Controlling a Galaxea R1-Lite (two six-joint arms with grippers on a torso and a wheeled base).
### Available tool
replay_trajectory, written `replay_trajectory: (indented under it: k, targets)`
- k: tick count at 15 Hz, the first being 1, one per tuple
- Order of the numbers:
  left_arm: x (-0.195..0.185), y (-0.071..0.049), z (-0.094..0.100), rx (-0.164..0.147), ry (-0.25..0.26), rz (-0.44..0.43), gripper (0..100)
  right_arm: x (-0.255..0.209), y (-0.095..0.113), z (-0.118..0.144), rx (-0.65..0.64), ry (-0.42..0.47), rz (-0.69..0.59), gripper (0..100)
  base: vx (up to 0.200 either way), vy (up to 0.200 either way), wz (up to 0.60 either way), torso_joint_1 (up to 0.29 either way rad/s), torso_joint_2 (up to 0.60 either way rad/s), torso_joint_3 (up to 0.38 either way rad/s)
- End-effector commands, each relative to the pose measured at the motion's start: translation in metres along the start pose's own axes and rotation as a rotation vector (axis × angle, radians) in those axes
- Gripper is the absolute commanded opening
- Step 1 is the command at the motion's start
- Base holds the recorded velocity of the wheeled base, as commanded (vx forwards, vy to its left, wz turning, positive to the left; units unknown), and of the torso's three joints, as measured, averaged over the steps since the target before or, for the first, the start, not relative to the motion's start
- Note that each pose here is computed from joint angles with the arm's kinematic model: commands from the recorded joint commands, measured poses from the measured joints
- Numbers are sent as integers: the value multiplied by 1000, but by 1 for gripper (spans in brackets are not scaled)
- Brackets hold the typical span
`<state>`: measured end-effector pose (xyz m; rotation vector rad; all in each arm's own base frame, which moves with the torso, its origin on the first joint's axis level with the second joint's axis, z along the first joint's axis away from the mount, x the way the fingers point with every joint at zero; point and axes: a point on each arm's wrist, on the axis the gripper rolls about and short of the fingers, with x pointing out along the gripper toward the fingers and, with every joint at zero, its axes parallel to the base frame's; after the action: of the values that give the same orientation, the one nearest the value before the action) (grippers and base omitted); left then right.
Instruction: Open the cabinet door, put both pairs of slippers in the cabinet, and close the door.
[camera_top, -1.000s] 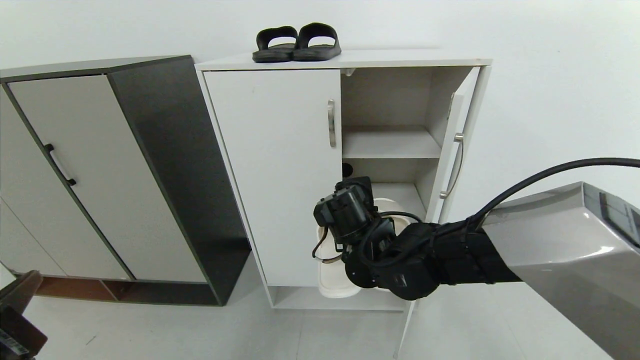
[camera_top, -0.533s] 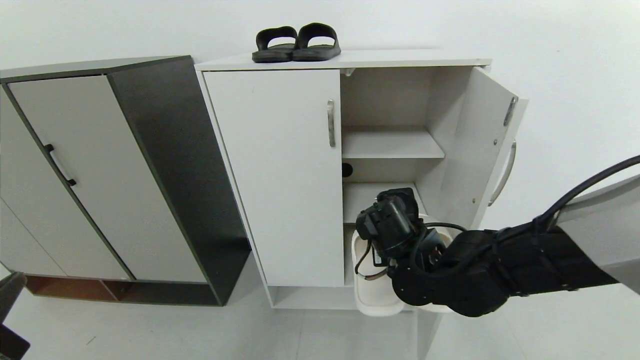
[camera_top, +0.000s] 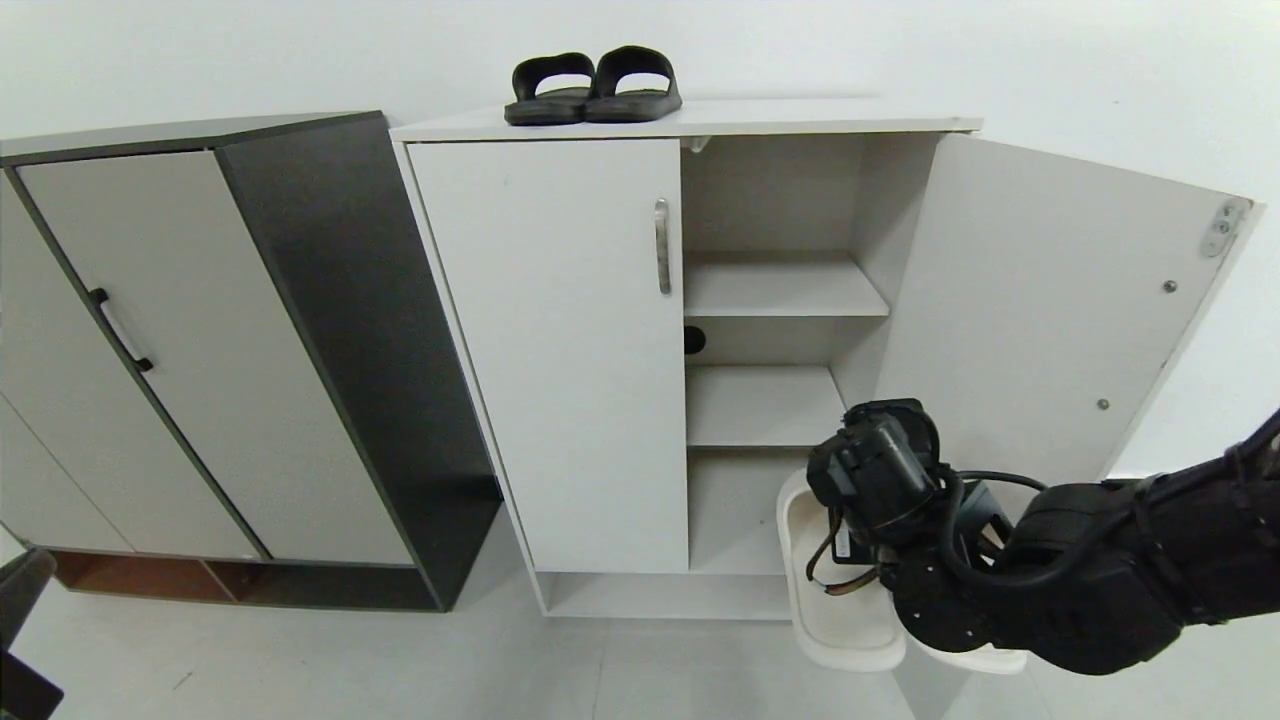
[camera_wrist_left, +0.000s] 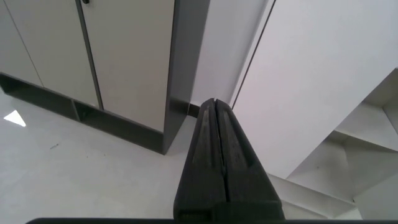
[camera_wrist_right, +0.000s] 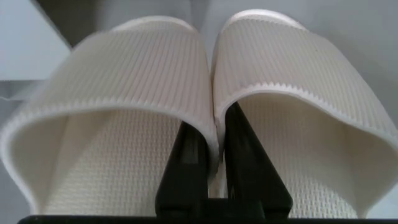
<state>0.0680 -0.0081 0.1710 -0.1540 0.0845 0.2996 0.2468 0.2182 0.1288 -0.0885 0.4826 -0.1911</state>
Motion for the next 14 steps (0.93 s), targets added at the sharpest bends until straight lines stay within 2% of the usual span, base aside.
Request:
replay_trajectory:
  k: [1,4,5,7,9,11,13,14]
  targets:
    - [1,-1,-1,4,7,1,0,-6,-16,2,16,-3,-13,0,0,0,0,0,0,0]
    - [1,1,0,1,3,15,0,-10,-18,6,27,-14,-5,0,0,0,0,0,0,0]
    - [2,7,1,7,-12,107,0,-15,-14,8,35,-26,27,0,0,0,0,0,0,0]
    - [-5,23,-1,44,-55,279,0,-24,-2,10,60,-55,134,0,0,0,0,0,0,0]
    - [-19,31,-12,65,-89,335,0,-27,5,15,90,-64,283,0,0,0,0,0,0,0]
    - [-37,39,-27,67,-149,341,0,-27,10,18,92,-73,403,0,0,0,0,0,0,0]
    - [-50,46,-51,72,-188,346,0,-22,16,14,66,-75,411,0,0,0,0,0,0,0]
    - [-57,48,-57,79,-215,321,0,-22,17,13,64,-74,413,0,0,0,0,0,0,0]
